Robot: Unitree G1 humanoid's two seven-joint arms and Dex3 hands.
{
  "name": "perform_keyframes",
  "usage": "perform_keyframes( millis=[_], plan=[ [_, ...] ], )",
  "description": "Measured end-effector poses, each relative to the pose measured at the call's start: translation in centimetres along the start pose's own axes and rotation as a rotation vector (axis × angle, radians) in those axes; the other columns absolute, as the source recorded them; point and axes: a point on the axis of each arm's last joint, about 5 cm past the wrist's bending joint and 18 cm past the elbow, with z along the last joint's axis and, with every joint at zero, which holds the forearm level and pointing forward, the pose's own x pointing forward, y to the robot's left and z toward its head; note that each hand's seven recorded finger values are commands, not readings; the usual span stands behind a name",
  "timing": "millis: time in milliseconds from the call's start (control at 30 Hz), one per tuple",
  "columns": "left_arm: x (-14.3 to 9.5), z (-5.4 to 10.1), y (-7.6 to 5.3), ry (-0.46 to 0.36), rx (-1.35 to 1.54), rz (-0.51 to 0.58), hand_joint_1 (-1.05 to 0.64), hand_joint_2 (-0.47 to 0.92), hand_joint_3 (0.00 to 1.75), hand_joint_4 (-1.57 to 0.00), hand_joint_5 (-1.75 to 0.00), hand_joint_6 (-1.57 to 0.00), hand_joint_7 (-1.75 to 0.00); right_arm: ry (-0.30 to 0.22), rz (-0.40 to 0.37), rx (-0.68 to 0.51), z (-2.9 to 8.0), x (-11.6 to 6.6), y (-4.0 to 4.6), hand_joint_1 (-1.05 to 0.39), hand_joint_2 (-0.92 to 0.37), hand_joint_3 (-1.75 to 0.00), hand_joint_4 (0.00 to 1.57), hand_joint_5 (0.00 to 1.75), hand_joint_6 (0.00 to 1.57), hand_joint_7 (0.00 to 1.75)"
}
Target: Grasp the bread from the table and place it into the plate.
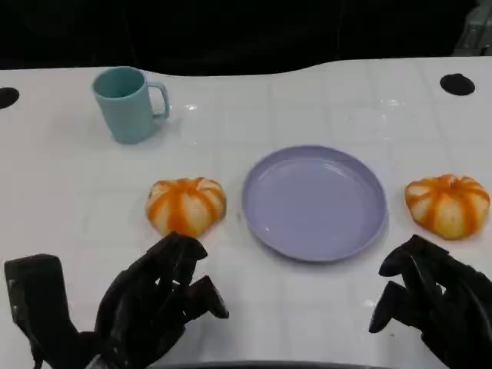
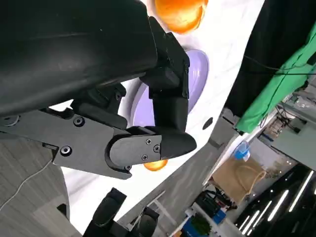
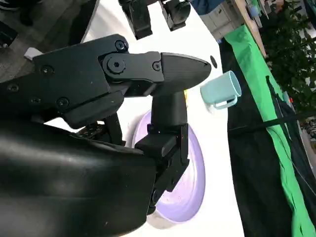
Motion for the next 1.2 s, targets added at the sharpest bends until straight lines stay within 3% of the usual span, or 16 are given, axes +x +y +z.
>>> perform_keyframes(
  millis=[333, 367, 467, 567, 667, 833, 933, 1200],
  plan=[
    [0.1, 0.1, 0.0, 0.003, 0.027, 0.011, -0.57, 0.92, 0.48, -0.77, -1.75, -0.48, -1.75, 0.0, 0.002, 0.0, 0.0, 0.0, 0.0, -0.44, -0.92, -0.44, 0.66, 1.75, 0.5, 1.61],
    [0.1, 0.1, 0.0, 0.003, 0.03, 0.011, -0.56, 0.92, 0.4, -0.62, -1.73, -0.38, -1.59, 0.0, 0.002, 0.0, 0.0, 0.0, -0.01, -0.44, -0.92, -0.44, 0.66, 1.75, 0.5, 1.61],
    [0.2, 0.4, -0.1, -0.006, 0.068, 0.024, -0.55, 0.92, 0.27, -0.51, -1.56, -0.36, -1.18, 0.001, 0.002, 0.0, 0.0, 0.0, 0.0, -0.44, -0.92, -0.44, 0.66, 1.75, 0.51, 1.61],
    [0.3, 0.9, -0.5, -0.048, 0.179, 0.041, -0.53, 0.92, 0.23, -0.44, -1.49, -0.33, -1.01, 0.001, 0.003, 0.0, 0.0, 0.0, 0.02, -0.44, -0.92, -0.44, 0.66, 1.75, 0.51, 1.61],
    [0.4, 1.3, -0.7, -0.095, 0.291, 0.04, -0.5, 0.92, 0.12, -0.24, -1.31, -0.3, -0.73, 0.0, 0.002, 0.001, 0.0, 0.0, 0.05, -0.44, -0.92, -0.44, 0.66, 1.75, 0.51, 1.61],
    [0.6, 2.2, -0.7, -0.176, 0.561, 0.006, -0.52, 0.91, 0.01, -0.08, -1.17, -0.39, -0.36, -0.005, 0.006, -0.001, 0.1, 0.2, 0.12, -0.45, -0.92, -0.45, 0.66, 1.75, 0.5, 1.61],
    [0.8, 2.9, -0.8, -0.195, 0.724, -0.002, -0.51, 0.89, 0.0, -0.02, -1.06, -0.4, -0.25, -0.005, 0.007, -0.002, 0.1, 0.2, 0.12, -0.44, -0.92, -0.45, 0.65, 1.75, 0.5, 1.61],
    [2.1, 5.6, -1.1, -0.282, 1.178, -0.001, -0.42, 0.84, 0.0, 0.0, -0.86, -0.37, -0.18, -0.006, 0.007, 0.001, 0.1, 0.5, 0.2, -0.45, -0.92, -0.44, 0.64, 1.75, 0.49, 1.62]
  ],
)
